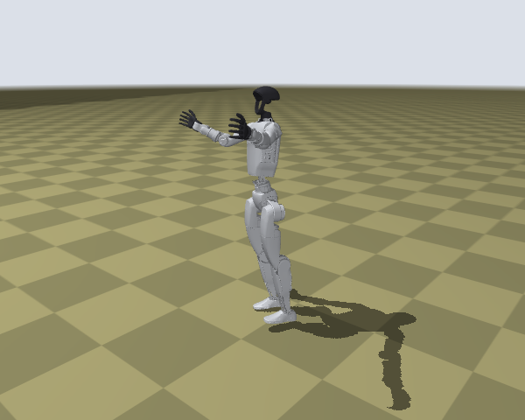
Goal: In place motions
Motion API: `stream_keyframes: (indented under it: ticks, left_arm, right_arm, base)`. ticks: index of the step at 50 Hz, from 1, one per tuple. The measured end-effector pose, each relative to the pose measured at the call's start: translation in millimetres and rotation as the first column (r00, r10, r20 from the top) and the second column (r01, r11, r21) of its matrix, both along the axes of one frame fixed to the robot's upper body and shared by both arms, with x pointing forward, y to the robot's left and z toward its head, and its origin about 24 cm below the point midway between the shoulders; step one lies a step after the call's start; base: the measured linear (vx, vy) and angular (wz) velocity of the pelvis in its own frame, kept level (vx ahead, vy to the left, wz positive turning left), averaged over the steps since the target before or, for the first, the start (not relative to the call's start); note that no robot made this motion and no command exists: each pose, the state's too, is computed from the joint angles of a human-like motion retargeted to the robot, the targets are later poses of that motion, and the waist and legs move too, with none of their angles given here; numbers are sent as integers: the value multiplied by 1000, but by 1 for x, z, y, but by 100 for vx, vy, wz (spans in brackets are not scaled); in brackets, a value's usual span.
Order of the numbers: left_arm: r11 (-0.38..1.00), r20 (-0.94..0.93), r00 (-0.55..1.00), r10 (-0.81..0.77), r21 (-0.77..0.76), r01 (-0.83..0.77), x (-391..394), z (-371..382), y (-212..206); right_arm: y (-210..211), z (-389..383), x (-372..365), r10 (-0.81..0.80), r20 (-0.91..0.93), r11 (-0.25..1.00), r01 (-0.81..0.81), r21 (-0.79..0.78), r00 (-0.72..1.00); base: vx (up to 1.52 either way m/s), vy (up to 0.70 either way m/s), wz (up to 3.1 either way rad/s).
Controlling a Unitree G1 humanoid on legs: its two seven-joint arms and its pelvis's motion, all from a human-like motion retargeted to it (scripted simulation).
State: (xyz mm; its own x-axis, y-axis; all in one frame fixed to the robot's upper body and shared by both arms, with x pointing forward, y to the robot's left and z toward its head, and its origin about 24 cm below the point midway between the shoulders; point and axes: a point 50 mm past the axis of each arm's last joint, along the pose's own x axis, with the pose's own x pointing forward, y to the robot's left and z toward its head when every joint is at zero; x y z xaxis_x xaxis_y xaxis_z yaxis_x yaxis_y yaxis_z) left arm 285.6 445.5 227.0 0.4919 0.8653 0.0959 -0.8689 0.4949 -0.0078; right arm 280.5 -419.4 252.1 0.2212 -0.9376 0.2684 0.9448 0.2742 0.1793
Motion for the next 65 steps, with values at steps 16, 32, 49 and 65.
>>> stream_keyframes:
  ticks: [16,32,49,65]
  left_arm:
    - [-211,239,964,-119,942,-259,-26,186,-180]
    - [631,-27,989,144,773,-71,20,91,-72]
    - [711,195,957,-215,703,16,19,118,-102]
    - [-225,334,937,101,925,-306,-12,177,-180]
  right_arm:
    - [202,160,-77,9,557,-223,544,-809,831]
    - [75,71,2,-321,-50,634,176,-753,946]
    - [126,109,-10,-22,151,505,142,-852,988]
    - [197,155,-67,-65,559,-156,545,-824,827]
  base:
    - [0,0,0]
    - [0,0,0]
    - [0,0,0]
    - [0,0,0]
